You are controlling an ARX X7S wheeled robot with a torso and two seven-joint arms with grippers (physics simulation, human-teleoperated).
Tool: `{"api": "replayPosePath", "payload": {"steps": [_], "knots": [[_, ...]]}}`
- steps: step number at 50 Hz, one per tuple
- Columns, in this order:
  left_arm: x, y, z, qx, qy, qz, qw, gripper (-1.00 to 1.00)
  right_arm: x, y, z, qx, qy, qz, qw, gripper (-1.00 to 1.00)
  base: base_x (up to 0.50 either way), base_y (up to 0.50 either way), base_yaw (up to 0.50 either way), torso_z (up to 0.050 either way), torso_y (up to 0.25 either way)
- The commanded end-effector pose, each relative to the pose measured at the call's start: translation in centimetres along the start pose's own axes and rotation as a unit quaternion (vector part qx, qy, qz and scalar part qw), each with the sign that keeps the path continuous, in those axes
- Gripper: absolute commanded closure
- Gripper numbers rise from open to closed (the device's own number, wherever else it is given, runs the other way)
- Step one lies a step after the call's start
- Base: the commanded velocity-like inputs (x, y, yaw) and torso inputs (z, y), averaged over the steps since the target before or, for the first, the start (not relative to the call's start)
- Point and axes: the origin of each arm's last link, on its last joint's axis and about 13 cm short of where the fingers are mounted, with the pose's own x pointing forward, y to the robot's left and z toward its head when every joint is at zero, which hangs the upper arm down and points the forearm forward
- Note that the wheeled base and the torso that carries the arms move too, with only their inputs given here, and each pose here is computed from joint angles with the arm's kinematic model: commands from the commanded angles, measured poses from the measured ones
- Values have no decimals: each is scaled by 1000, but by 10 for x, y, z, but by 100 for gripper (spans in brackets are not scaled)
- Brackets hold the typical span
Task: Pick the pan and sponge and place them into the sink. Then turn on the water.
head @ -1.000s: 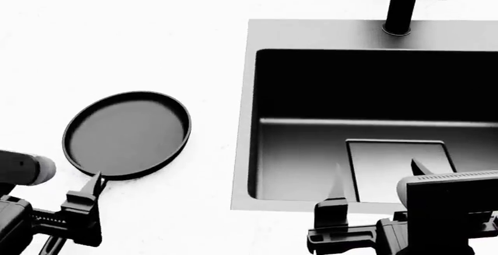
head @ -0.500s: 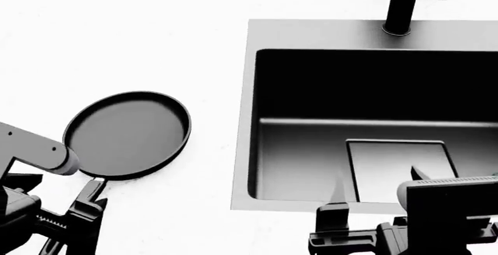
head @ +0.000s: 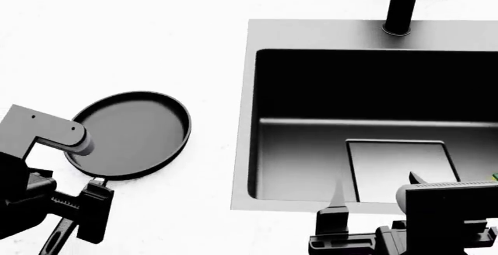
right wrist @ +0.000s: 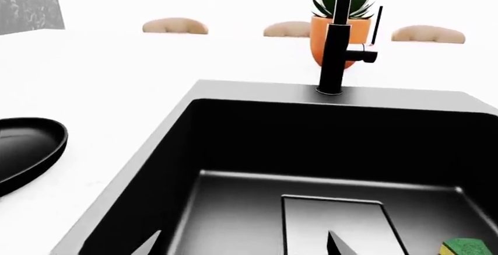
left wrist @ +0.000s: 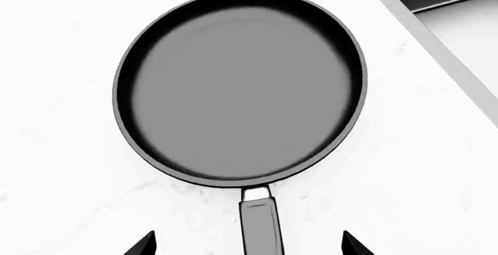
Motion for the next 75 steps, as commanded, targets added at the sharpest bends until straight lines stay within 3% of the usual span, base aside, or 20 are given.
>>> {"api": "replayPosePath", "payload": {"steps": [1, 20, 26, 32, 46, 47, 57, 75], "knots": [[8, 1, 5, 4, 10, 0, 1000, -100, 0, 0, -2, 3, 3, 0, 1000, -100, 0, 0, 0, 0, 0], [22, -4, 0, 7, 31, -9, 999, -100, 0, -3, -1, 8, -6, -15, 1000, -100, 0, 0, 0, 0, 0], [33, 5, 2, -9, 38, -5, 999, -100, 0, -3, -3, 6, -2, -17, 1000, -100, 0, 0, 0, 0, 0], [41, 3, -4, -8, 51, -7, 999, -100, 1, -3, -5, 6, 1, -16, 1000, -100, 0, 0, 0, 0, 0], [41, 4, -4, -16, 42, -4, 999, -100, 1, -3, -6, 7, 5, -16, 1000, -100, 0, 0, 0, 0, 0], [40, 5, -2, -14, 40, -3, 999, 100, 1, -3, -6, 7, 5, -16, 1000, -100, 0, 0, 0, 0, 0], [31, 3, 1, -6, 25, -4, 1000, 100, 1, -3, -6, 6, 6, -17, 1000, -100, 0, 0, 0, 0, 0], [12, 5, 20, 2, -60, 5, 998, 100, 4, -3, 0, -2, -10, -16, 1000, -100, 0, 0, 0, 0, 0]]}}
